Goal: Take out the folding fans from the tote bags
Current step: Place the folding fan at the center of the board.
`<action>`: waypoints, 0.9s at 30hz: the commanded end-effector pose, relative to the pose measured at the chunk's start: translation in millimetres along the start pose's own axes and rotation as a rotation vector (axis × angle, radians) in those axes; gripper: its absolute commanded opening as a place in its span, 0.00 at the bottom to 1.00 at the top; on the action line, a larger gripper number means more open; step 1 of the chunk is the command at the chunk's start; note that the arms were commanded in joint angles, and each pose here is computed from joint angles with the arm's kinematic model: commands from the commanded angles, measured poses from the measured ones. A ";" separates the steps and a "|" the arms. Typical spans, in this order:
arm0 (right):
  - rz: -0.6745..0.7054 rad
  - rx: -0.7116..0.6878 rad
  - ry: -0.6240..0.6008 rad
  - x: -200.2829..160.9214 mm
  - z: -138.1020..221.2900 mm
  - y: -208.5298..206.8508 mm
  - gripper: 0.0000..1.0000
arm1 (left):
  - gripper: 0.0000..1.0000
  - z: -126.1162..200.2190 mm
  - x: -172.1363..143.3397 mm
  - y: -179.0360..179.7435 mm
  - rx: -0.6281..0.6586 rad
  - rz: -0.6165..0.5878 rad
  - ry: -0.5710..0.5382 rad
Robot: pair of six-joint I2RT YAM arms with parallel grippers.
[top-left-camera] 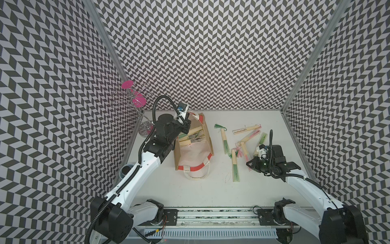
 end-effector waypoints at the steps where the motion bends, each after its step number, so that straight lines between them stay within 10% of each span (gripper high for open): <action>1: -0.027 0.015 -0.050 6.9 -2.7 -3.5 0.00 | 0.00 4.2 15.4 8.0 0.023 0.006 -0.074; 16: -0.122 -0.005 0.027 -17.4 -22.7 -40.9 0.01 | 0.00 1.9 13.8 5.9 0.009 0.017 -0.076; 27: -0.147 -0.108 -0.004 -13.1 -26.5 -63.3 0.37 | 0.00 1.8 17.6 6.3 0.003 0.013 -0.083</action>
Point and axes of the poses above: each gripper's point midway between its finger pads, its own z axis back along the fingers, its own y axis along the line the jaws close on, x = y × z, the point moved 4 cm from there along z, back along the fingers, and after that the axes turned 14 degrees about -z, right-handed, at the moved point
